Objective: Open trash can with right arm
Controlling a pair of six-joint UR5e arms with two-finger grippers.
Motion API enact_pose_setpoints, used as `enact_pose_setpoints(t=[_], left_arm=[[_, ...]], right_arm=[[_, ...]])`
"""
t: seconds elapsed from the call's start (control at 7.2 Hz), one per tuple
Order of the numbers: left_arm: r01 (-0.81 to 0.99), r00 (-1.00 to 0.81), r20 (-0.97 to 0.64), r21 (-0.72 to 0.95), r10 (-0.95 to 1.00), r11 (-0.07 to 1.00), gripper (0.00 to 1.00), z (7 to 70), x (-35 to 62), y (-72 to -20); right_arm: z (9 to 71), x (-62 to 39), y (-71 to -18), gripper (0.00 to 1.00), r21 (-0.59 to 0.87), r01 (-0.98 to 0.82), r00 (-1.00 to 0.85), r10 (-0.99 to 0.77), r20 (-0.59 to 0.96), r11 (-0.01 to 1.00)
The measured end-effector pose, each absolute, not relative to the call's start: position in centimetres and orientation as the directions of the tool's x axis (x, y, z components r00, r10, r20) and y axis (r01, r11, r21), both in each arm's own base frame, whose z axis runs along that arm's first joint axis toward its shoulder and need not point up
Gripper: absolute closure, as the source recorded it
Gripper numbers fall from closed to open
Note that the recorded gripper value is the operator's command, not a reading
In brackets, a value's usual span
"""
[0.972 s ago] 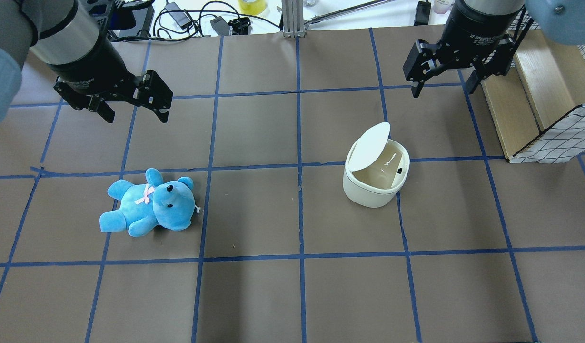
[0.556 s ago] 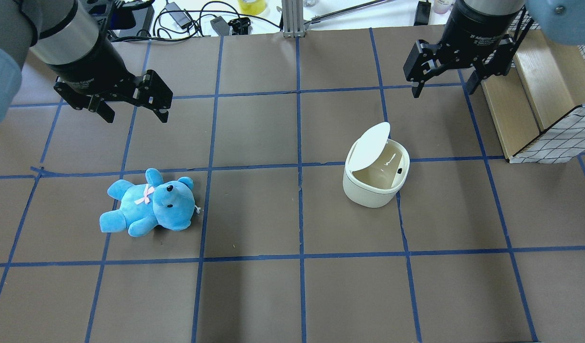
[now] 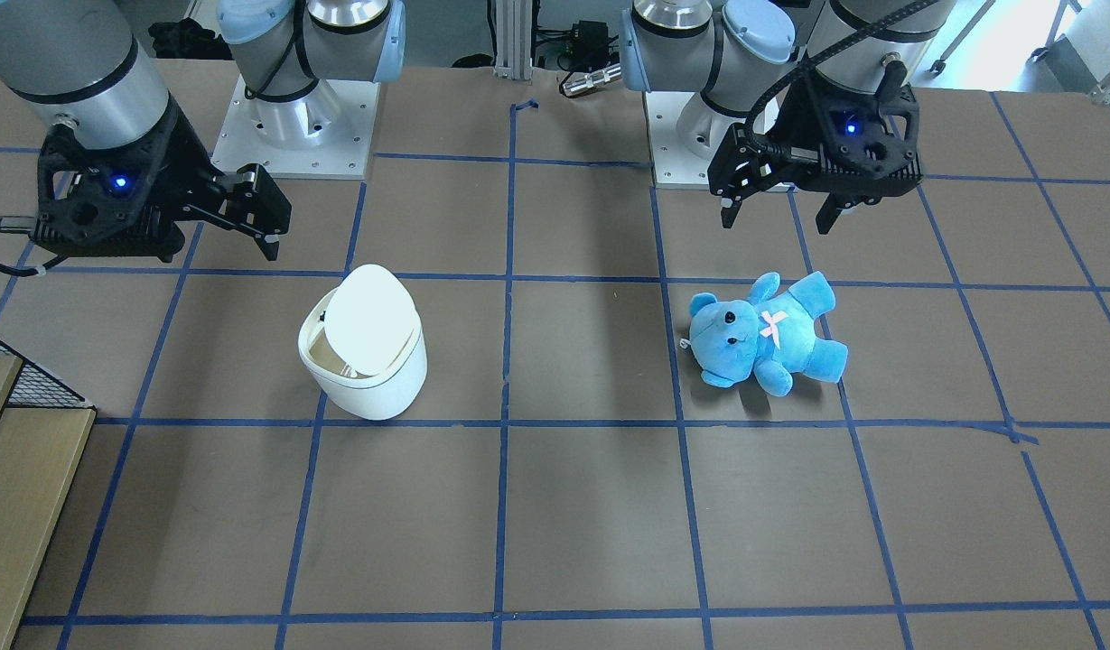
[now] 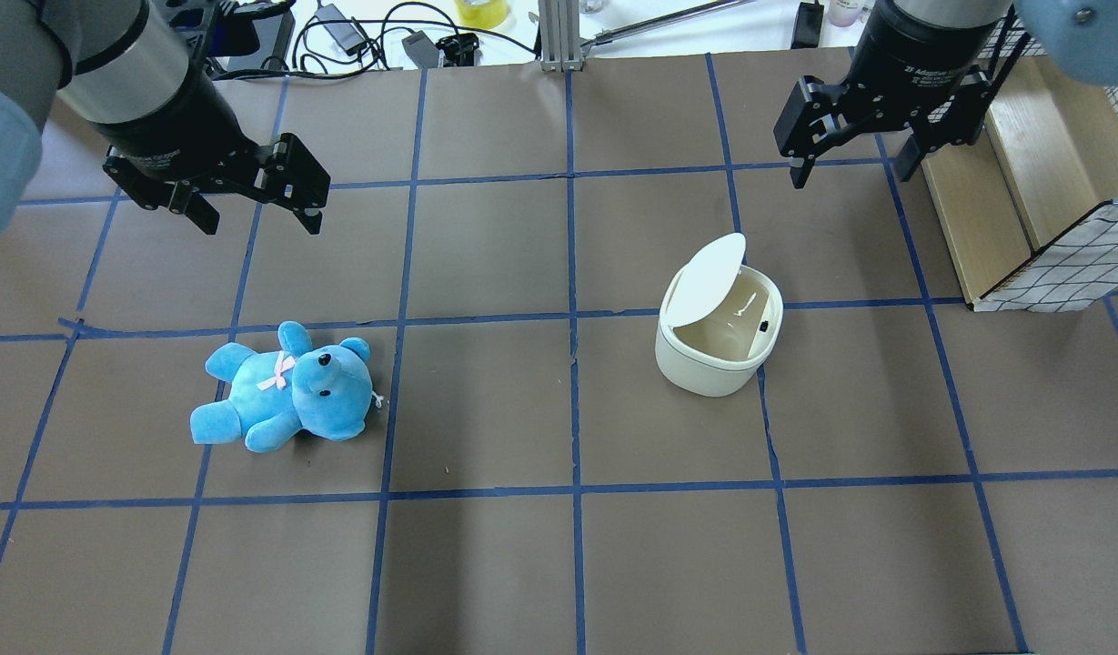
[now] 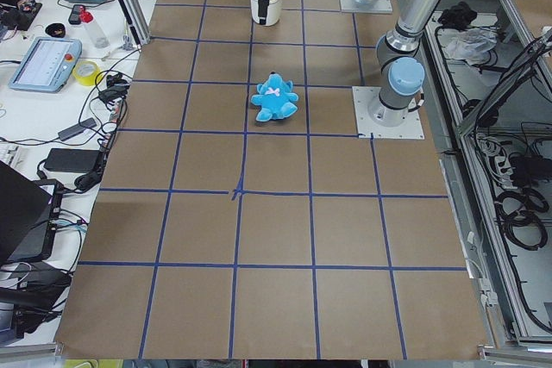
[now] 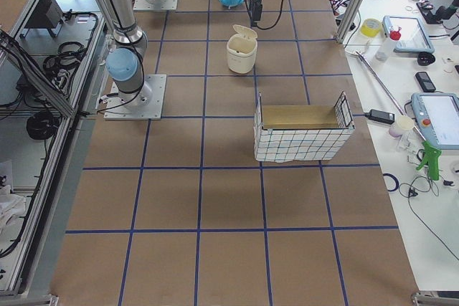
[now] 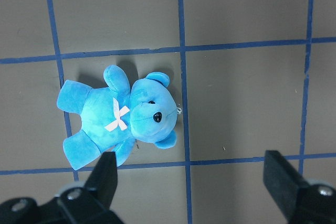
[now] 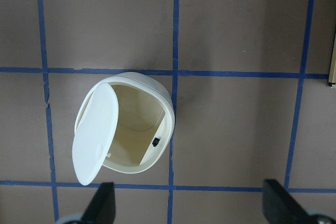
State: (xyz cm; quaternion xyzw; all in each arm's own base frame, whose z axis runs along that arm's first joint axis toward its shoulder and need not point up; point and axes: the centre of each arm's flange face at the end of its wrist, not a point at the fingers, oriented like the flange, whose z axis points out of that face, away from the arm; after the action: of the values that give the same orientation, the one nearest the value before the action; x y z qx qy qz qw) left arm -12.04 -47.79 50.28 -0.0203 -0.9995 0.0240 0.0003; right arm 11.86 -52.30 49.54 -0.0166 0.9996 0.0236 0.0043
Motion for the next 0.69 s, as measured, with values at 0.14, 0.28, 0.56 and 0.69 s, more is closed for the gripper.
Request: enact_pose_setpoints(t=[0.14,0.28,0.56,0.69], left_arm=[[0.041,-0.999,0.0,-0.048,0.041,0.998,0.0,50.28,-12.04,-47.79],[0.041,-0.999,0.0,-0.048,0.041,0.998,0.0,50.28,-12.04,-47.79],[0.041,-0.999,-0.001,-0.048,0.041,0.998,0.0,50.28,-12.04,-47.79],[0.041,-0.999,-0.001,-0.048,0.041,0.998,0.0,50.28,-12.04,-47.79]], right_arm=[[49.62,11.87,-52.25,0.0,0.046,-0.034,-0.999,-0.033,-0.009,0.998],[49.62,11.89,-52.24,0.0,0.045,-0.034,-0.999,-0.034,-0.009,0.998],[49.69,11.96,-52.25,0.0,0.04,-0.031,-0.999,-0.031,-0.01,0.999],[49.74,12.02,-52.29,0.0,0.036,-0.026,-1.0,-0.026,-0.012,0.999]])
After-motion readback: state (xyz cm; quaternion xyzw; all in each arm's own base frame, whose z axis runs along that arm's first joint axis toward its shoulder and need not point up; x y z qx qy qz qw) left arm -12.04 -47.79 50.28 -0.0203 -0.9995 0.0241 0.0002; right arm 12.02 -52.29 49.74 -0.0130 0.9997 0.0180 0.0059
